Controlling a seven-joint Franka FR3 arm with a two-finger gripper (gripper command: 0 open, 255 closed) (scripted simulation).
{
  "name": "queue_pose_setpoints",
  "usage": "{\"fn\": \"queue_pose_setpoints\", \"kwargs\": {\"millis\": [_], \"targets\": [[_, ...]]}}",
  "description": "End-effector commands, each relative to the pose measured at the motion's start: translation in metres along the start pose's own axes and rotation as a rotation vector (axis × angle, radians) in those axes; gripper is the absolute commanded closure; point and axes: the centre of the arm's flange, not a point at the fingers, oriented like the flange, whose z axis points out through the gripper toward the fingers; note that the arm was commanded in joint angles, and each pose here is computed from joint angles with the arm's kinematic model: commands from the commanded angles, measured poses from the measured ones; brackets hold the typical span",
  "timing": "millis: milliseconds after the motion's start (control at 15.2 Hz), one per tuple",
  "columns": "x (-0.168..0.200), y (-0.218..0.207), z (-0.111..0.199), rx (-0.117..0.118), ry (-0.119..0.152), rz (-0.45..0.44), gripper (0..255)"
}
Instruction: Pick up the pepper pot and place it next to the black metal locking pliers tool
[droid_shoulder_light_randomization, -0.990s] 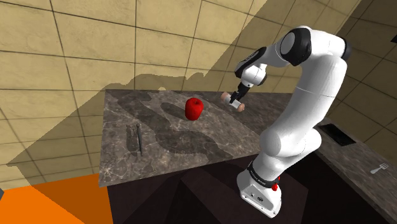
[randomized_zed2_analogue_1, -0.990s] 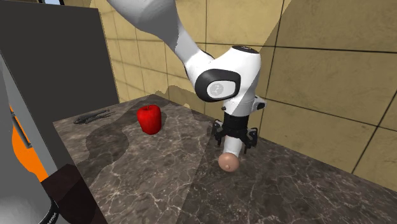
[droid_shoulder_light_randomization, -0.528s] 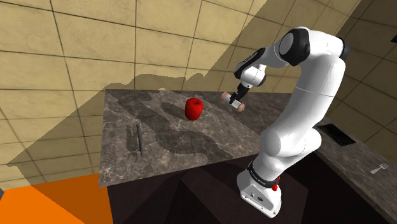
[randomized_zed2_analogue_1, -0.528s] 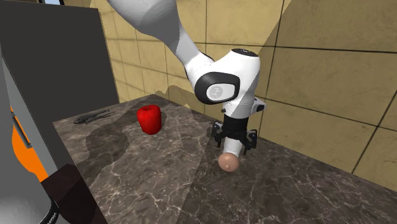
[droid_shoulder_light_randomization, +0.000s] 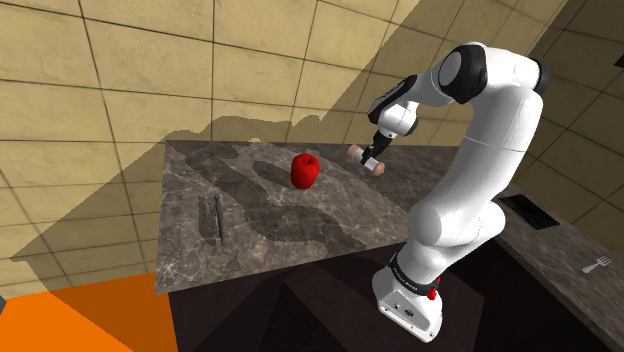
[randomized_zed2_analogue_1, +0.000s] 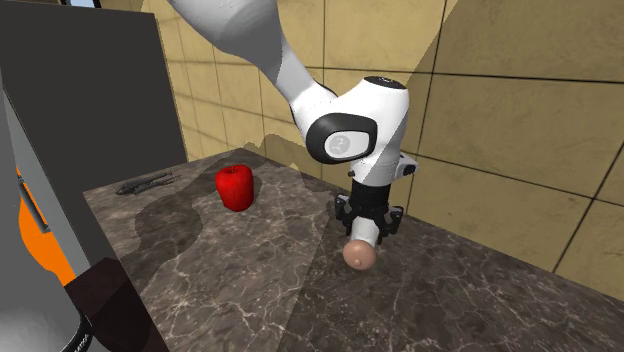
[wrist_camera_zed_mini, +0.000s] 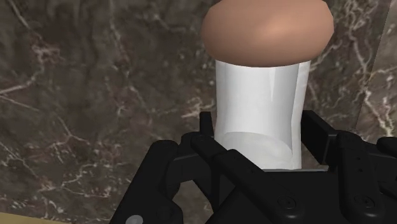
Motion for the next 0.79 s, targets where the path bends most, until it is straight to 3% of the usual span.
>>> {"fn": "queue_pose_setpoints", "kwargs": {"millis": [0, 726], "targets": [[0.000, 0.000, 0.000, 0.000, 0.000, 0.000, 255], [0.006, -0.002, -0.047, 0.000, 0.000, 0.000, 255]]}}
